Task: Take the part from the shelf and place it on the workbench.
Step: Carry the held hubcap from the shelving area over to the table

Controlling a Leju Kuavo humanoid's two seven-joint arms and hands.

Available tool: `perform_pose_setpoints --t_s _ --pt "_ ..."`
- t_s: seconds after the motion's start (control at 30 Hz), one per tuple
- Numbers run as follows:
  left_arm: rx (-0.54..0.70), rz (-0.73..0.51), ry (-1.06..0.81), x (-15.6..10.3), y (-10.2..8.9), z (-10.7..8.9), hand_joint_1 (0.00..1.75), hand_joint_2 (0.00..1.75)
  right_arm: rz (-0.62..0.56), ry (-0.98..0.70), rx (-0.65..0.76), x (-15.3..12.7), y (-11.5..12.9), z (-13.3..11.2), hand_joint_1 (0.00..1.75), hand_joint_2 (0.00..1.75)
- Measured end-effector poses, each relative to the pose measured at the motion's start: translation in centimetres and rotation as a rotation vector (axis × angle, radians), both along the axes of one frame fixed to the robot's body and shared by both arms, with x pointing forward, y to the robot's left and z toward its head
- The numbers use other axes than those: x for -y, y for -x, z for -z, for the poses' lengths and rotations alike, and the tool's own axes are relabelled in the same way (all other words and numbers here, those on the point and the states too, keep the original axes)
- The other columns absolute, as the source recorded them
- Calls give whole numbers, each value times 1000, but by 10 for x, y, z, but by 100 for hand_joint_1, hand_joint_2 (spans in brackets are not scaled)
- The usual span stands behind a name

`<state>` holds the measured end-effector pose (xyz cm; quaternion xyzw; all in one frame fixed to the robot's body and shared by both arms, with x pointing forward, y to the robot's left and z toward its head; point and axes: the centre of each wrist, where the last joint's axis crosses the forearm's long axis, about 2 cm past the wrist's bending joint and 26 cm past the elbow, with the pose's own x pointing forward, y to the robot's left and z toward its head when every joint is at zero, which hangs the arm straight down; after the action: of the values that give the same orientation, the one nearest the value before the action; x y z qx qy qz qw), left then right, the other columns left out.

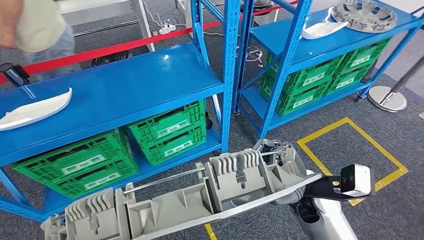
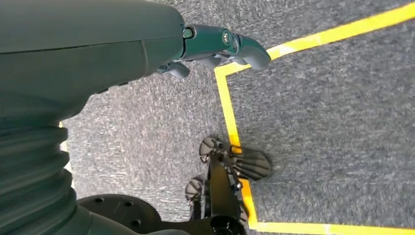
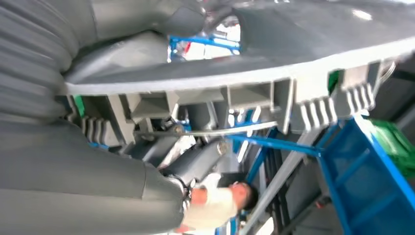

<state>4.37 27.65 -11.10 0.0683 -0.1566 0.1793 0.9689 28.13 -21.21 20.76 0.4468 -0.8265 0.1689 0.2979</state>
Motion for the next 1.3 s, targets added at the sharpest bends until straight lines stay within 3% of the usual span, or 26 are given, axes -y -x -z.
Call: perform_pose_setpoints --t_s 1.3 --pt "21 43 42 12 -3 -1 0 175 74 73 9 21 1 6 175 175"
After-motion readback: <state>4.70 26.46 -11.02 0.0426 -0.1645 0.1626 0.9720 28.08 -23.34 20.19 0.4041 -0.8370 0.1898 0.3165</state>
